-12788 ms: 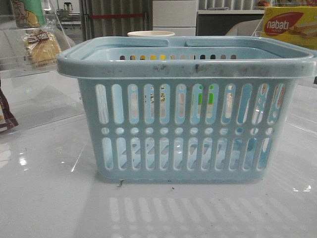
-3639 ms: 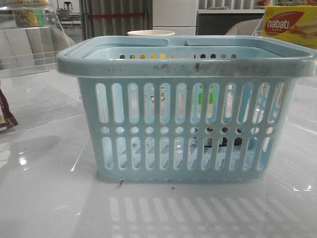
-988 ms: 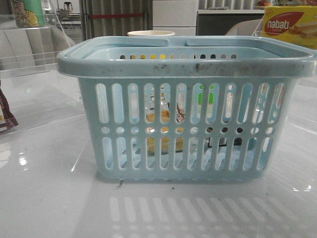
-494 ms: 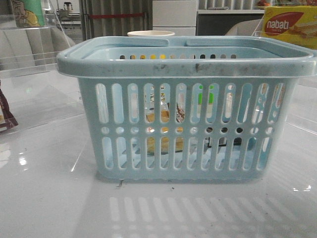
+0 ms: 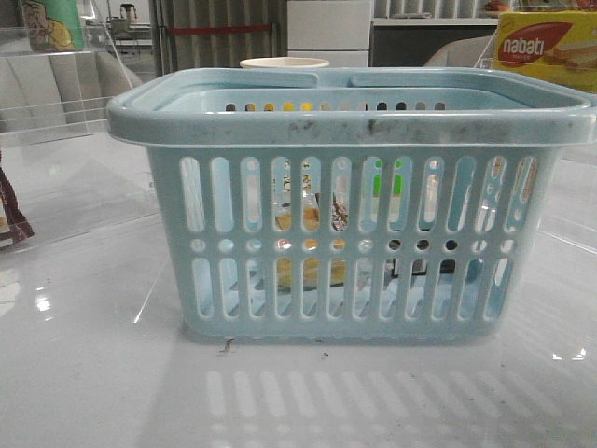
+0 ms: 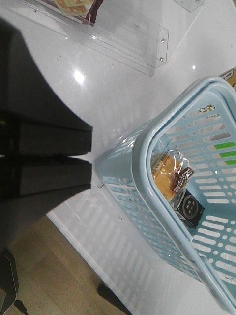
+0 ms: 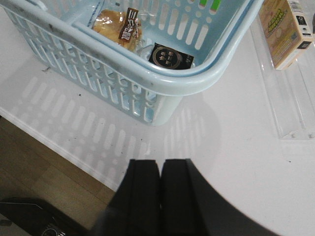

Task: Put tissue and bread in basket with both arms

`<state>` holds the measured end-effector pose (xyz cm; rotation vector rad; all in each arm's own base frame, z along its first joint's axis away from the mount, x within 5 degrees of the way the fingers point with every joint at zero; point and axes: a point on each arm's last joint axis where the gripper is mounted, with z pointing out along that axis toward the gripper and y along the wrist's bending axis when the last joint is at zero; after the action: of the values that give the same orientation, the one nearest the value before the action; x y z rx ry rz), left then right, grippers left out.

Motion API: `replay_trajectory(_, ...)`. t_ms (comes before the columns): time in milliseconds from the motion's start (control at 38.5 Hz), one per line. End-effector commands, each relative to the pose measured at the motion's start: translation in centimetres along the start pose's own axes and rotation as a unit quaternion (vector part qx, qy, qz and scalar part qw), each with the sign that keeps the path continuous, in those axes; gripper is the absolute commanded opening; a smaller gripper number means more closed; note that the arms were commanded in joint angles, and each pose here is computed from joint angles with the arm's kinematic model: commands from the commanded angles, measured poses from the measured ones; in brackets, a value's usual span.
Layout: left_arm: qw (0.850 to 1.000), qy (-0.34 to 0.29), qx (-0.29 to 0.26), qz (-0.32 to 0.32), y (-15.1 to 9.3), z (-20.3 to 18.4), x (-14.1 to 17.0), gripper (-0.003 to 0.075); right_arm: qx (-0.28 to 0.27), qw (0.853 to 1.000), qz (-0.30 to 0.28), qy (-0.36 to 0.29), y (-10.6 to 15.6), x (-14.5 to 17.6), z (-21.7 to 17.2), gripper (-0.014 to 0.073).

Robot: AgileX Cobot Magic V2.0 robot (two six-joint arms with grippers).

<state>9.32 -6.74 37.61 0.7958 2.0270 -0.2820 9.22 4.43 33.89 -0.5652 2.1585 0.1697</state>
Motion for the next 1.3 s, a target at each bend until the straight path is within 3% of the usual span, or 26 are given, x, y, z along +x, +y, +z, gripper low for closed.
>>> replay_trajectory(0, 0.999, -0.051, -0.002, -0.004, 0.1, -0.6, -1.3, 0.0092, 0.005, 0.999, -0.006, -0.045, -0.2, -1.1, -0.7, 0.0054)
replay_trajectory(780, 0.999, -0.051, -0.008, -0.008, 0.2, -0.7, -1.1, 0.0091, 0.007, 0.999, -0.007, -0.044, -0.2, -1.1, -0.7, 0.0054)
replay_trajectory(1014, 0.991, -0.084, -0.094, -0.052, 2.1, -1.6, -0.1, 0.0091, 0.007, 0.999, -0.007, -0.044, -0.2, -1.1, -0.7, 0.0054)
replay_trajectory(1274, 0.960, -0.174, -0.204, -0.086, 3.0, -1.3, 4.4, 0.0092, 0.007, 0.999, -0.007, -0.044, -0.2, -1.1, -0.7, 0.0054)
